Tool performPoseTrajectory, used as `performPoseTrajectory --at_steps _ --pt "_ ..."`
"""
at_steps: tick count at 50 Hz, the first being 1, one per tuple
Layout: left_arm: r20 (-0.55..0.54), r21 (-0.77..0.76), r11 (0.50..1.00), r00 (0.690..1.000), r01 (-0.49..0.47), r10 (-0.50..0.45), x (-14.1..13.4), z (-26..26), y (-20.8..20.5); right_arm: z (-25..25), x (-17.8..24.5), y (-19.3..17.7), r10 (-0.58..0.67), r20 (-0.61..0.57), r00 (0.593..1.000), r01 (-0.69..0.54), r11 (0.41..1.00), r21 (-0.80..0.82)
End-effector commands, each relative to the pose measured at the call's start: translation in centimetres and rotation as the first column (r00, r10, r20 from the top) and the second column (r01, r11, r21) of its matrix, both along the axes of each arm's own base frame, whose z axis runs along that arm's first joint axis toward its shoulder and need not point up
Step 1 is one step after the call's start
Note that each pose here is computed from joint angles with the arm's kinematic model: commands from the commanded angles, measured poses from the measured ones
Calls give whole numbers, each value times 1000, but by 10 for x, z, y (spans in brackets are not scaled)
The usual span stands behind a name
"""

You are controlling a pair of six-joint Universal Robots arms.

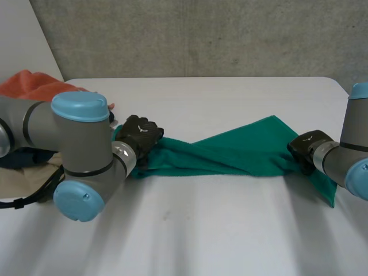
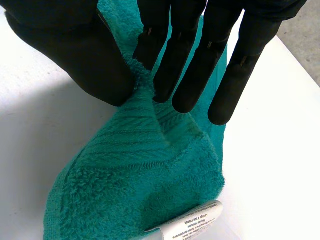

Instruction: Fold the laundry.

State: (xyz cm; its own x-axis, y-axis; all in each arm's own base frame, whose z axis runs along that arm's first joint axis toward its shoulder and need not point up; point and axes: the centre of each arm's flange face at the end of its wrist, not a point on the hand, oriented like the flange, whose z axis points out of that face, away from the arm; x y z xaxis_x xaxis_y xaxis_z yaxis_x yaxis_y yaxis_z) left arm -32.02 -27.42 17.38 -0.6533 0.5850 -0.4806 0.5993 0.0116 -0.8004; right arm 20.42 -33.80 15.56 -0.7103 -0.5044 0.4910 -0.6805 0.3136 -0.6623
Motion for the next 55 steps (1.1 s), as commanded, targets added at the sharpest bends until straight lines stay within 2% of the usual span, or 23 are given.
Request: performPoseTrajectory --at_steps 1,11,28,31,35,36,40,43,49,55 --pt "13 23 1000 1000 -5 5 -3 -14 -15 1 0 0 0 2 1000 0 1000 -1" --pt "58 59 998 998 3 -7 -6 -18 -17 7 -7 -3 -16 7 1000 16 1000 -8" --pt "50 34 999 999 -8 6 -11 -19 -33 10 -7 -2 -12 5 1000 12 1000 -18" --pt "17 10 1000 1000 -8 8 -12 11 -29 19 -10 -7 -24 -11 1000 23 999 -48" --pt "-126 -55 998 992 -32 25 -6 83 -15 55 -20 -9 -70 -36 997 64 987 -148" --pt "-204 -77 996 978 -51 34 0 115 -7 76 -26 -9 -89 -35 995 80 975 -206" --pt "-342 -93 991 938 -97 60 24 171 13 136 -38 1 -107 -22 994 93 932 -350" --pt "-362 -102 989 930 -107 63 41 196 29 172 -44 22 -85 -46 995 61 922 -383" --pt "-263 55 997 963 -55 67 61 188 45 197 -60 48 -53 -64 997 31 951 -309" --pt "-235 202 979 971 12 37 47 139 16 162 -51 36 5 -52 999 -14 984 -175"
